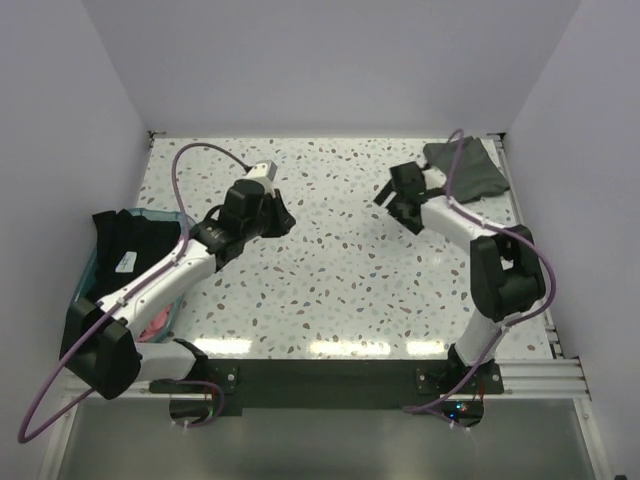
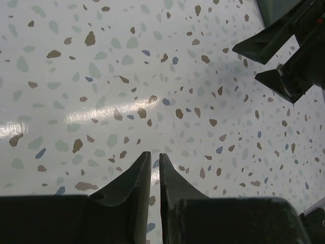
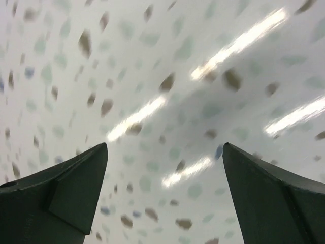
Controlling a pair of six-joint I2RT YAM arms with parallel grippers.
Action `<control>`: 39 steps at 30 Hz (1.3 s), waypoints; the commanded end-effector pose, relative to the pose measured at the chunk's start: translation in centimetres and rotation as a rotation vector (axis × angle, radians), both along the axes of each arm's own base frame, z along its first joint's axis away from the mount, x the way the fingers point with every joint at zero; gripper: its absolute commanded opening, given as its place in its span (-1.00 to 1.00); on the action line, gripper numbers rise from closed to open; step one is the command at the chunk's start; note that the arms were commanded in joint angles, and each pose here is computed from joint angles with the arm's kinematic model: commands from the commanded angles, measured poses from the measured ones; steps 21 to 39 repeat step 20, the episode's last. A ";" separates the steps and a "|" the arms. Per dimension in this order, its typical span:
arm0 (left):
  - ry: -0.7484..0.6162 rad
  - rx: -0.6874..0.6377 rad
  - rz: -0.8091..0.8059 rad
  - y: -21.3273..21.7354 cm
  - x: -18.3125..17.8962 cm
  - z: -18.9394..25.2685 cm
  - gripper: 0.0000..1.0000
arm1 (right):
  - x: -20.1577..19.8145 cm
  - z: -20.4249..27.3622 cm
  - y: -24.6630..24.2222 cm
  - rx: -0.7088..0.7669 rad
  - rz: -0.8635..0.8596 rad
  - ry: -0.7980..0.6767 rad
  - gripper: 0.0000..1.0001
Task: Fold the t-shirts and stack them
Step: Reset both grippers
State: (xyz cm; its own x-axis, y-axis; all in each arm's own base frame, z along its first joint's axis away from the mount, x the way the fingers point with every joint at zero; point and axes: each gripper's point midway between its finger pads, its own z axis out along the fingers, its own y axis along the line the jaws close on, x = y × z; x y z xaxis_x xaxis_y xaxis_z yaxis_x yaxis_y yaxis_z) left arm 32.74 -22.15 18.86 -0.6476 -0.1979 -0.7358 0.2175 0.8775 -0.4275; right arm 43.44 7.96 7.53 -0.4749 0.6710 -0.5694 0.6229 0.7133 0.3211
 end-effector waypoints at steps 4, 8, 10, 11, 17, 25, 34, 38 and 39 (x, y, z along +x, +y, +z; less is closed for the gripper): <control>-0.019 -0.018 0.078 2.2 -1.7 -1.6 -0.65 | -7.8 1.8 9.9 -0.184 0.407 -0.017 0.97; -0.019 -0.020 0.064 2.1 -4.5 -4.3 -0.60 | -11.9 2.9 13.3 -0.152 0.572 -0.067 0.97; 0.015 -0.004 0.072 2.2 -5.9 -6.7 -0.56 | -14.0 3.4 13.7 -0.139 0.634 -0.092 0.97; 0.025 0.002 0.054 1.7 -6.7 -7.3 -0.56 | -14.5 3.8 13.8 -0.129 0.650 -0.108 0.98; 0.046 0.036 0.052 1.0 -8.6 -9.1 -0.56 | -16.8 6.6 12.5 -0.092 0.710 -0.219 0.97; 0.037 0.043 0.067 1.2 -8.4 -8.7 -0.56 | -17.4 7.7 12.4 -0.076 0.727 -0.238 0.97; 0.037 0.043 0.067 1.2 -8.4 -8.7 -0.56 | -17.4 7.7 12.4 -0.076 0.727 -0.238 0.97; 0.037 0.043 0.067 1.2 -8.4 -8.7 -0.56 | -17.4 7.7 12.4 -0.076 0.727 -0.238 0.97; 0.037 0.043 0.067 1.2 -8.4 -8.7 -0.56 | -17.4 7.7 12.4 -0.076 0.727 -0.238 0.97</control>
